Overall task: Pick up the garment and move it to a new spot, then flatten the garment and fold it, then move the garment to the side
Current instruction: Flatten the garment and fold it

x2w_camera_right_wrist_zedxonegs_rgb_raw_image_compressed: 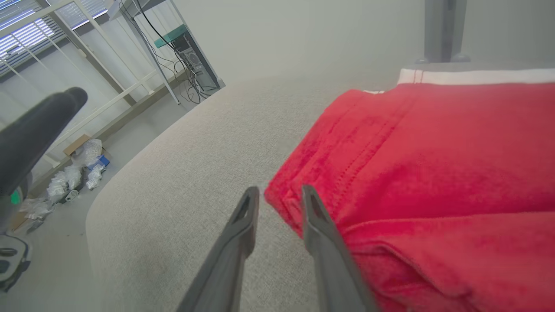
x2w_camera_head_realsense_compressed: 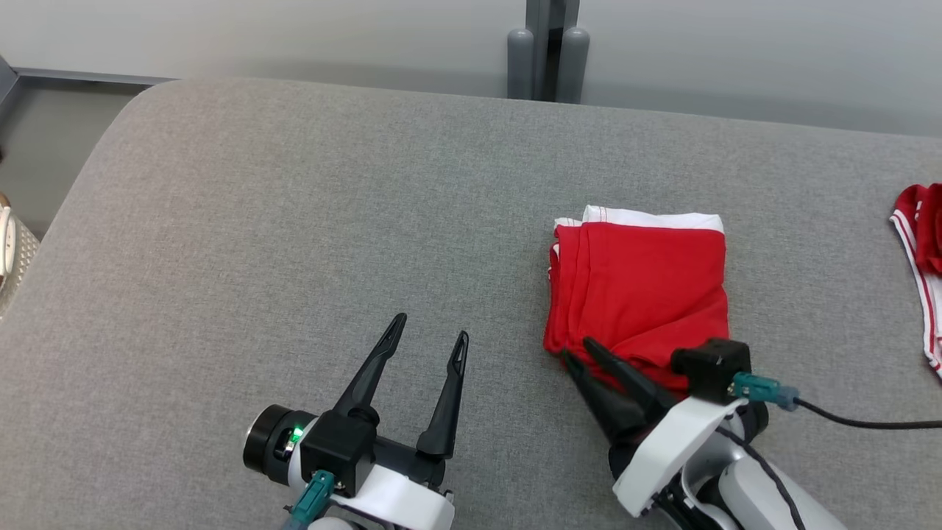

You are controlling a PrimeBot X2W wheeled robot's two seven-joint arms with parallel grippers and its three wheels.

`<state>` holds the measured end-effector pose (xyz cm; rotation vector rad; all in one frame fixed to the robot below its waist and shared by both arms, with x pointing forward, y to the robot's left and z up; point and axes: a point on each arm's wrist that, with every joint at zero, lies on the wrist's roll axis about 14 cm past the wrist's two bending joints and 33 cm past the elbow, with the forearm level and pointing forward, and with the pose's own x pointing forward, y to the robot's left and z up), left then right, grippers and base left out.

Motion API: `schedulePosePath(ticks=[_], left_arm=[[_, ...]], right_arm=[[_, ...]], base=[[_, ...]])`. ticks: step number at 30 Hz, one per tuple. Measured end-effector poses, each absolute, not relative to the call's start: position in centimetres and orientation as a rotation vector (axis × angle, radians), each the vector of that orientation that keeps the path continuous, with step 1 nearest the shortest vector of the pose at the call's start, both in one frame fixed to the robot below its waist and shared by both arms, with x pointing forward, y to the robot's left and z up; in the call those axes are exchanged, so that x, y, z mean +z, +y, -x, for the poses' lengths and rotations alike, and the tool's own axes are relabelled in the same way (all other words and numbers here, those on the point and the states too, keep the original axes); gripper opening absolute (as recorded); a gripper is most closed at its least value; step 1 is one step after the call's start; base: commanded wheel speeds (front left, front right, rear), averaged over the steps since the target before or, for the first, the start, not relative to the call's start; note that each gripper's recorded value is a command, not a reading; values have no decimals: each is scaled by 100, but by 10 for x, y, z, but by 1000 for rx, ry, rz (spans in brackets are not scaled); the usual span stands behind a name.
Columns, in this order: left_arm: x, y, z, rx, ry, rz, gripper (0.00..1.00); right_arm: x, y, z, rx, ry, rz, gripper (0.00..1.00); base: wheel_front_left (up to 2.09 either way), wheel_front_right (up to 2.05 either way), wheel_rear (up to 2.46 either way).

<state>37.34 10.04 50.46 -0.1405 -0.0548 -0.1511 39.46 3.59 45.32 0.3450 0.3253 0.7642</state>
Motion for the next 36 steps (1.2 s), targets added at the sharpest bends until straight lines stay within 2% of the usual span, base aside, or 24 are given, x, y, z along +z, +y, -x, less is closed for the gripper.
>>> schedulePosePath(ticks=[3, 9, 13, 18, 25, 36], left_arm=[[506, 99, -373, -155, -58, 140, 100], [506, 96, -372, -161, -58, 146, 100], [509, 96, -374, -157, -67, 163, 100], [513, 100, -375, -129, -73, 199, 100], [515, 102, -374, -109, -79, 207, 100], [517, 106, -360, -117, -93, 168, 100]], right_arm=[[461, 32, -393, 750, 296, -378, 100], [488, -6, -414, 636, 130, -395, 100], [499, -54, -431, 492, 41, -368, 100], [499, -108, -433, 343, -8, -242, 100], [504, -151, -406, 209, -59, -86, 100], [497, -157, -359, 147, -51, -119, 100]], base=[[0, 0, 0], [0, 0, 0], [0, 0, 0], [0, 0, 0], [0, 0, 0], [0, 0, 0]])
